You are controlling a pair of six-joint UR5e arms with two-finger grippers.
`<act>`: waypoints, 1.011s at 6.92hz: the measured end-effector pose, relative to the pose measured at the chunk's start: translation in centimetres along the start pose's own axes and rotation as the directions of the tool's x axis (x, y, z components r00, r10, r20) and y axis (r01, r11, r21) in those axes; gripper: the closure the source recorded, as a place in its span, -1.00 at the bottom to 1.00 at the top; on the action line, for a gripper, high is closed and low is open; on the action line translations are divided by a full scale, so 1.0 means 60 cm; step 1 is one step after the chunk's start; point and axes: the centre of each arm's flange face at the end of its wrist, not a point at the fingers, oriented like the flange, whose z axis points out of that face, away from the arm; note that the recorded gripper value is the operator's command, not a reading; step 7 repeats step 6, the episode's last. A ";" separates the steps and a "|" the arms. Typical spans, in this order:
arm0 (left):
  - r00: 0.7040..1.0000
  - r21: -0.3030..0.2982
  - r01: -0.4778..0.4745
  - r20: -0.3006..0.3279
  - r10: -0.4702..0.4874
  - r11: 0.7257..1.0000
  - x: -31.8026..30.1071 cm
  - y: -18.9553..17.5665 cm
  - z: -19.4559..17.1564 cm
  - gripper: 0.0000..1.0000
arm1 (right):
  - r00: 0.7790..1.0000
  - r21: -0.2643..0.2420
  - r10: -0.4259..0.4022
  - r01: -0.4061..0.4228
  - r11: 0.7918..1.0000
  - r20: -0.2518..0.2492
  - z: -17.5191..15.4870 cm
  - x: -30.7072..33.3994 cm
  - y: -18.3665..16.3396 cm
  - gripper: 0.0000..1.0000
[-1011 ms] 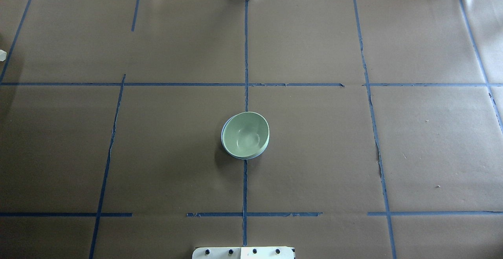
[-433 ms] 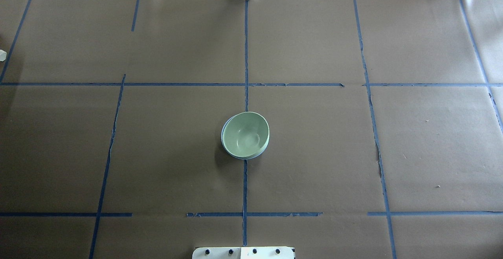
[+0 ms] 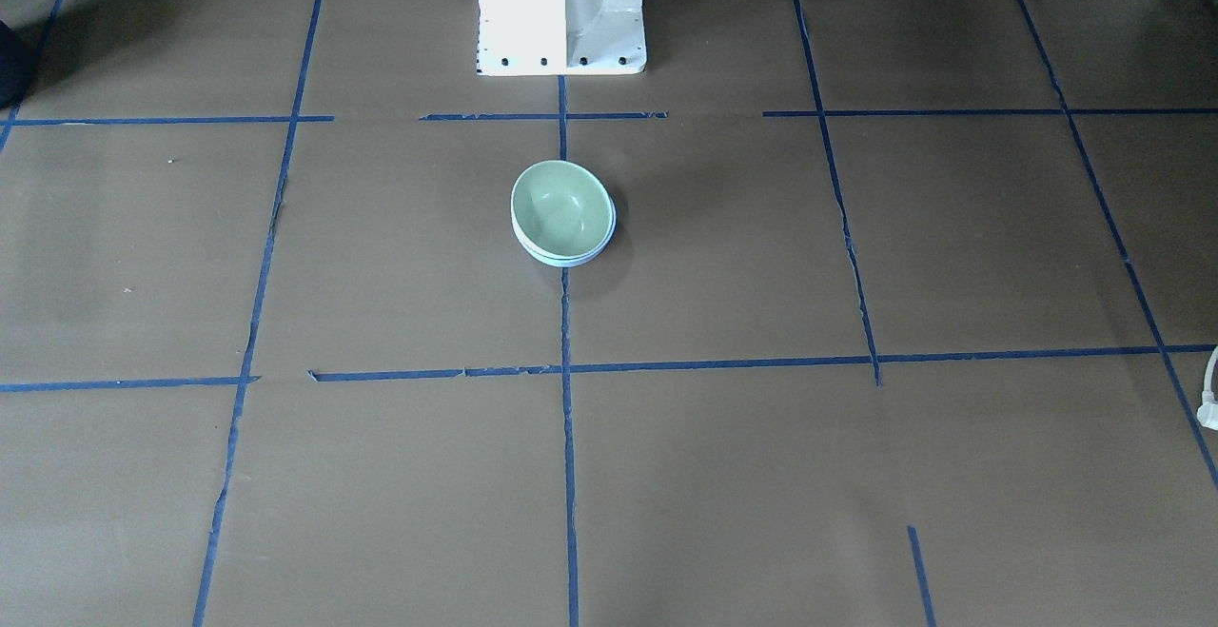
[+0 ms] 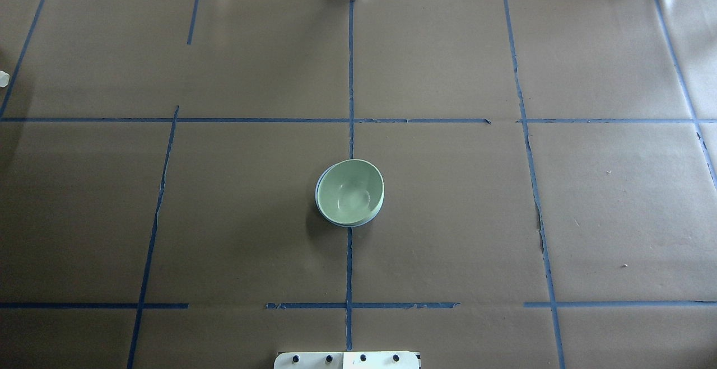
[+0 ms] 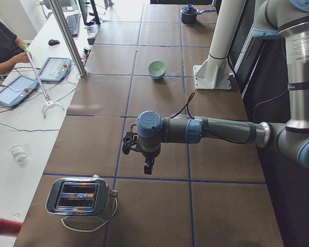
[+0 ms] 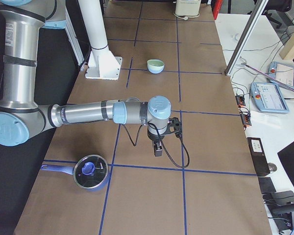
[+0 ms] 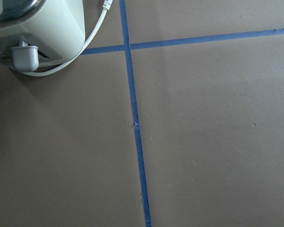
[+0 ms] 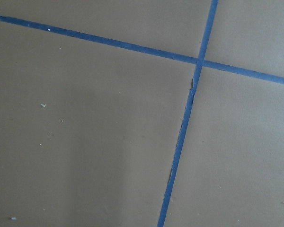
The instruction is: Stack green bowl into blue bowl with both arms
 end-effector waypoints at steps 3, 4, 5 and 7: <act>1.000 -0.004 0.002 0.012 -0.002 1.000 -0.002 0.001 0.000 -1.00 | 1.000 0.000 0.000 0.000 1.000 0.001 0.001 0.001 -0.001 -1.00; 1.000 -0.005 0.002 0.014 -0.002 1.000 -0.002 0.001 0.000 -1.00 | 1.000 0.000 0.000 0.000 1.000 0.002 0.000 0.000 -0.001 -1.00; 1.000 -0.006 0.003 0.016 -0.002 1.000 -0.003 0.001 0.001 -1.00 | 1.000 0.001 0.000 0.000 1.000 0.002 0.000 0.000 -0.001 -1.00; 1.000 -0.007 0.003 0.016 -0.003 1.000 -0.003 0.002 0.001 -1.00 | 1.000 0.001 0.000 0.000 1.000 0.003 0.000 0.000 -0.001 -1.00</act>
